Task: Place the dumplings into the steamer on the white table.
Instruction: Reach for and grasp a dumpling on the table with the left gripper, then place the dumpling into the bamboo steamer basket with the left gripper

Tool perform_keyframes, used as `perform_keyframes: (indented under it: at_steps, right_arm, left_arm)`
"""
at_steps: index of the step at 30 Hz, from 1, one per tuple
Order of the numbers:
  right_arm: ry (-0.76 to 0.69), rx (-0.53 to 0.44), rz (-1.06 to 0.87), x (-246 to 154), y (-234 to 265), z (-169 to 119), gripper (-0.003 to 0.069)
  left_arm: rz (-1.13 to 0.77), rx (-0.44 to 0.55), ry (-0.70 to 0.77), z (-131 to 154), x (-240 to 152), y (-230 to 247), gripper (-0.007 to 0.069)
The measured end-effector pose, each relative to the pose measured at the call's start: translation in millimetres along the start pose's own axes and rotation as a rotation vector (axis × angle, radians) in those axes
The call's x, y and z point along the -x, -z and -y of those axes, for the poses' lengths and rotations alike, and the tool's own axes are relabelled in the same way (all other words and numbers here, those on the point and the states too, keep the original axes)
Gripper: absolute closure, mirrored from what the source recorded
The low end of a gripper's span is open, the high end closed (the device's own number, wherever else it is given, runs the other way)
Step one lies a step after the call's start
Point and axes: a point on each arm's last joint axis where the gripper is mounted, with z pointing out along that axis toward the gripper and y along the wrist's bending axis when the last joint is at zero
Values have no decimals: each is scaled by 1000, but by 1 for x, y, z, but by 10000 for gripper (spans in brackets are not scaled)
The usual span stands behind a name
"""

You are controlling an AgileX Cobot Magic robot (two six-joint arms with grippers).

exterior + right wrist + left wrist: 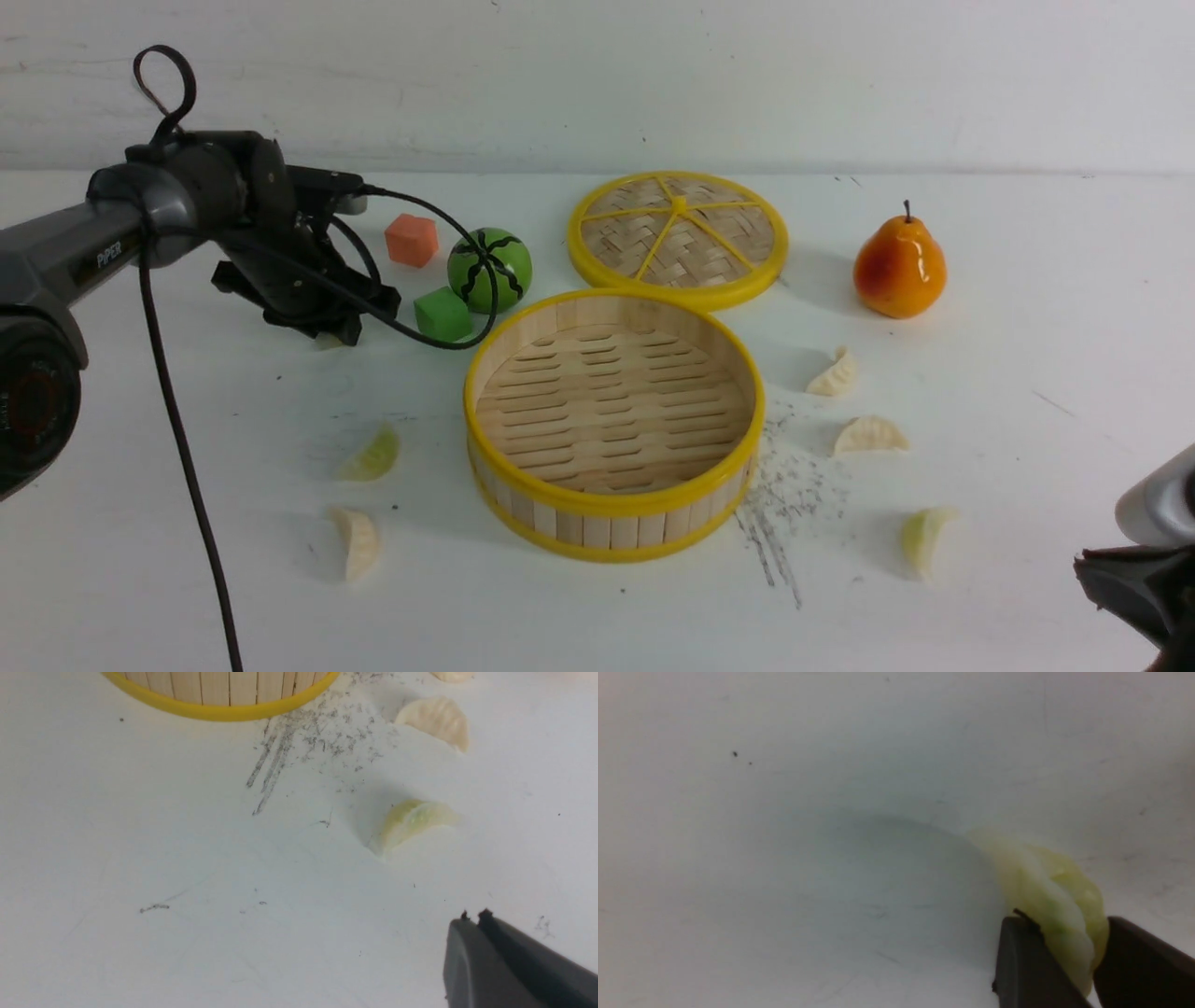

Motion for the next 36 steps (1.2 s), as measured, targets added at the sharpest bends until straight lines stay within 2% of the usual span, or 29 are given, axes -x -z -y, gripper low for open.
perform_keyframes:
  at_steps: [3, 7, 11, 12, 13, 14, 15, 16, 19, 26, 28, 30, 31, 32, 33, 36]
  right_arm:
    - [0, -1, 2, 0, 0, 0, 644]
    - [0, -3, 7, 0, 0, 0, 641]
    - [-4, -8, 31, 2, -1, 1, 639]
    - [-4, -8, 32, 2, -1, 1, 639]
    - [-9, -7, 35, 2, -1, 1, 638]
    - [-10, -7, 37, 2, -1, 0, 638]
    - [-10, -7, 38, 2, -1, 1, 638]
    - [-10, -7, 38, 2, -1, 1, 638]
    - [-11, -7, 38, 2, -1, 1, 638]
    - [-17, -5, 39, 2, -1, 0, 631]
    - [-17, -5, 40, 2, -1, 0, 629]
    - [-17, -5, 40, 2, -1, 0, 627]
    - [-17, -5, 40, 2, -1, 0, 625]
    - [-17, -5, 40, 2, -1, 0, 624]
    - [-17, -5, 40, 2, -1, 0, 623]
    - [-17, -5, 39, 2, -1, 0, 620]
  left_arm:
    - [-10, -37, 22, 7, 2, 12, 440]
    - [32, -184, 115, 35, 18, 71, 440]
    - [71, -377, 174, 87, 28, 121, 440]
    - [68, -380, 172, 89, 27, 121, 440]
    - [43, -407, 167, 110, 25, 121, 440]
    - [13, -411, 162, 124, 21, 116, 440]
    - [10, -409, 161, 124, 21, 114, 440]
    - [-29, -394, 156, 140, 15, 102, 440]
    - [-75, -347, 155, 156, 6, 79, 440]
    - [-81, -285, 152, 174, -2, 51, 440]
    - [-83, -277, 145, 175, -4, 48, 412]
    - [-83, -273, 142, 176, -4, 47, 357]
    - [-83, -274, 143, 176, -4, 47, 304]
    - [-83, -274, 143, 176, -4, 47, 304]
    - [-90, -272, 145, 176, -4, 48, 249]
    - [-105, -269, 150, 176, -5, 54, 217]
